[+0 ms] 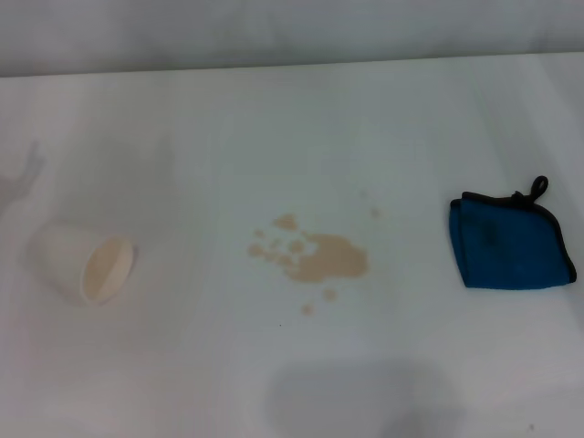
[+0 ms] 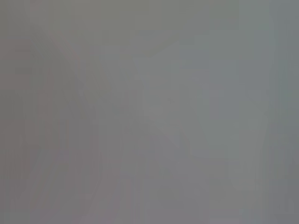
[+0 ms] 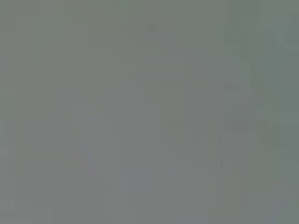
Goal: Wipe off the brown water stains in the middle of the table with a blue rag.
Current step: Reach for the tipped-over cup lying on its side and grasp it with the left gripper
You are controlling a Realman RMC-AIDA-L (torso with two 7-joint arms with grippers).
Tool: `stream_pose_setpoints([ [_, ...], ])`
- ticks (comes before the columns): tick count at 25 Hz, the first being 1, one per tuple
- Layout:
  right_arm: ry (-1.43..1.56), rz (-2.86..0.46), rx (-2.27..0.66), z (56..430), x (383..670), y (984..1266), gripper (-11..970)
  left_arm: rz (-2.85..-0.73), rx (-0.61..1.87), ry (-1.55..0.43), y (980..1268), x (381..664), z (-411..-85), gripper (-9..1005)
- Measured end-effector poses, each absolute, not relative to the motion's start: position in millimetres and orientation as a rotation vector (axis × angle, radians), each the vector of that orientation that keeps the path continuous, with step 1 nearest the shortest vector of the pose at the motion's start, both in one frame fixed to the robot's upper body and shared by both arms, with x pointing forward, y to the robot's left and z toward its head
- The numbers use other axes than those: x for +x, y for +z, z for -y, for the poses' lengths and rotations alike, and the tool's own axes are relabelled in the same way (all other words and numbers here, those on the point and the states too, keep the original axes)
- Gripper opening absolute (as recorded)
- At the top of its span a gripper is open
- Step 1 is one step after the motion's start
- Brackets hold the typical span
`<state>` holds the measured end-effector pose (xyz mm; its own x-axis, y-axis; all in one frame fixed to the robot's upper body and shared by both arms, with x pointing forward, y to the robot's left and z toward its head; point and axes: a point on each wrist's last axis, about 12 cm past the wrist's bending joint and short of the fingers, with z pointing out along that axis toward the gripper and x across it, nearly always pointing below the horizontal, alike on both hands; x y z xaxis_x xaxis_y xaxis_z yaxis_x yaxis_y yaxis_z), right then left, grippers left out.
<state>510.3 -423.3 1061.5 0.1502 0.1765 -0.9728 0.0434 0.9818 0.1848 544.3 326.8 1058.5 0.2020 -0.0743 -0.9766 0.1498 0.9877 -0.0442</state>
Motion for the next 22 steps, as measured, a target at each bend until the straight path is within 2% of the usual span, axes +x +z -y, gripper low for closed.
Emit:
stream_pose_setpoints([
  [19,0.075,-1.431,0.115,409,521,1060,846,-1.392,0.049,-0.161,1053,541,-327,878],
  [22,0.064,-1.445,0.114,407,522,1057,846,-1.397,0.046,-0.209,1053,540,-325,878],
])
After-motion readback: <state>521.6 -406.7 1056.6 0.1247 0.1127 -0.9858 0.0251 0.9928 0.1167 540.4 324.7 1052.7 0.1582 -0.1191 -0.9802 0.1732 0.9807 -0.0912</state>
